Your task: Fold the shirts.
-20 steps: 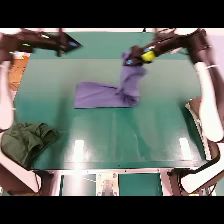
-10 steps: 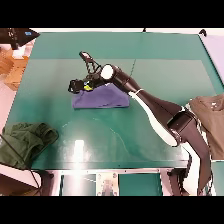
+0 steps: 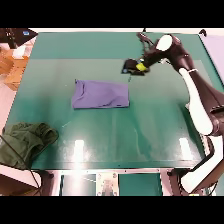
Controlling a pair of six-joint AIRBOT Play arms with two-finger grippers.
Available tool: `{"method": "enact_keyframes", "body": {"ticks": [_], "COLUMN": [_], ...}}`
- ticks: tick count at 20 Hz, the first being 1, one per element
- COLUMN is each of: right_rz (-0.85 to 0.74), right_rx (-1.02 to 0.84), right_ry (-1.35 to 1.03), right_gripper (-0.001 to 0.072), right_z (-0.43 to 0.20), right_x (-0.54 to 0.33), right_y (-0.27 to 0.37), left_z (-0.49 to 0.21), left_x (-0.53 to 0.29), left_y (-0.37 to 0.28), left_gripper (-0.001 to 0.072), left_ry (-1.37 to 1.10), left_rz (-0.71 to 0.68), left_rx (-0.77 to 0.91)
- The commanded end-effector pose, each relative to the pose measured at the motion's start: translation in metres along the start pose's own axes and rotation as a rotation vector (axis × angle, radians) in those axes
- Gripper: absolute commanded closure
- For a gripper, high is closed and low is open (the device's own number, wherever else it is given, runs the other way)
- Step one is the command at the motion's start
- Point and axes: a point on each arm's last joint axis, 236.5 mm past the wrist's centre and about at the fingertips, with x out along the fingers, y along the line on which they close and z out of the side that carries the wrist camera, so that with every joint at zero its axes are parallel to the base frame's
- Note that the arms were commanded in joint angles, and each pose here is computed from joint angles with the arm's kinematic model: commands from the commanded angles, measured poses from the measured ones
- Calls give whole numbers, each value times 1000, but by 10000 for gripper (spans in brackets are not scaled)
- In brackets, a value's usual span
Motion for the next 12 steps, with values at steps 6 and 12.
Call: {"method": "enact_keyframes", "body": {"ticks": [6,12], "right_rz": [235,382], "right_rx": [304,253], "right_ry": [167,137], "right_gripper": [87,573], "right_z": [-88,-79], "right_x": [95,120], "right_y": [-35,28], "left_z": [4,1], "left_x": [0,0], "left_y": [1,0], "left_gripper": [684,684], "left_ry": [-17,-5], "left_rz": [4,1], "left_rx": [-2,-1]}}
